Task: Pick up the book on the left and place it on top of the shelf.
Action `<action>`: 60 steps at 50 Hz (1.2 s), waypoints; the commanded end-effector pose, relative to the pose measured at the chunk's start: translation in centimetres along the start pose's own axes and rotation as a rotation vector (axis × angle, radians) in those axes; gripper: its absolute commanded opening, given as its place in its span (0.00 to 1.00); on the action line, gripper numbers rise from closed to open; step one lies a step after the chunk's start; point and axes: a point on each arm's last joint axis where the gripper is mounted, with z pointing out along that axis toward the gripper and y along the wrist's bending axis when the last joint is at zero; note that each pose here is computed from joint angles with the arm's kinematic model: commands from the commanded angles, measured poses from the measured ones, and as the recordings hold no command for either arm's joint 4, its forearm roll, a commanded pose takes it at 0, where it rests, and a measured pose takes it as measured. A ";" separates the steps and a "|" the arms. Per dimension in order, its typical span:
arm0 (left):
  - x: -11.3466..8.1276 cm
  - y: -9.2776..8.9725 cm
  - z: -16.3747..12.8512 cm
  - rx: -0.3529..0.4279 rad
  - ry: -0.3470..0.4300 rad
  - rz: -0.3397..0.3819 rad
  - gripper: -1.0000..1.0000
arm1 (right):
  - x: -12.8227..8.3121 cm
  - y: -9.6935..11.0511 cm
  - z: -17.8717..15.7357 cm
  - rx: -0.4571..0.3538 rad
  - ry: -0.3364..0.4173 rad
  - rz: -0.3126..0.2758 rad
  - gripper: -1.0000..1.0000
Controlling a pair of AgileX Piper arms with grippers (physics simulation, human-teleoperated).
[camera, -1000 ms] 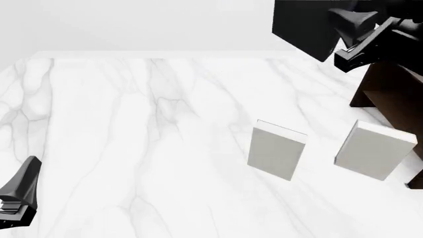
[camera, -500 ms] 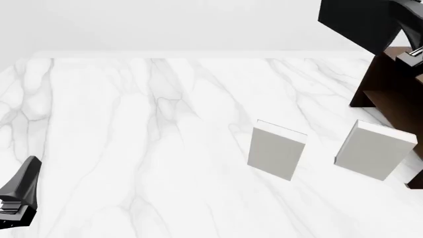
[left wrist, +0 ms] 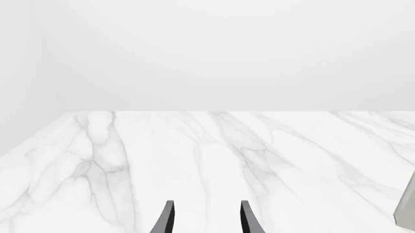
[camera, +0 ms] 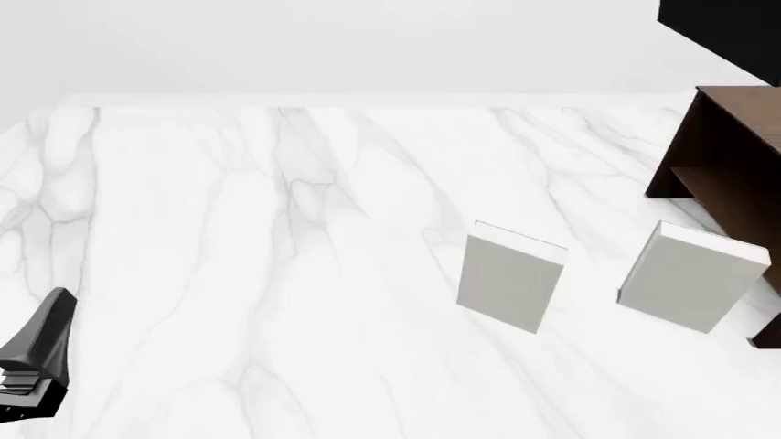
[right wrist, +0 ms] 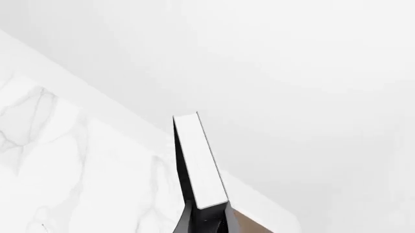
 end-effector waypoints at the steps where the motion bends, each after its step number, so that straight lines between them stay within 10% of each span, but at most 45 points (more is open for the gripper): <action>1: 0.0 0.0 0.0 0.000 0.000 0.000 1.00 | -0.1 -1.1 -0.4 0.074 0.014 -0.009 0.00; 60: 0.0 0.0 0.0 0.000 0.000 0.000 1.00 | 2.9 -3.6 0.1 0.287 0.180 -0.187 0.00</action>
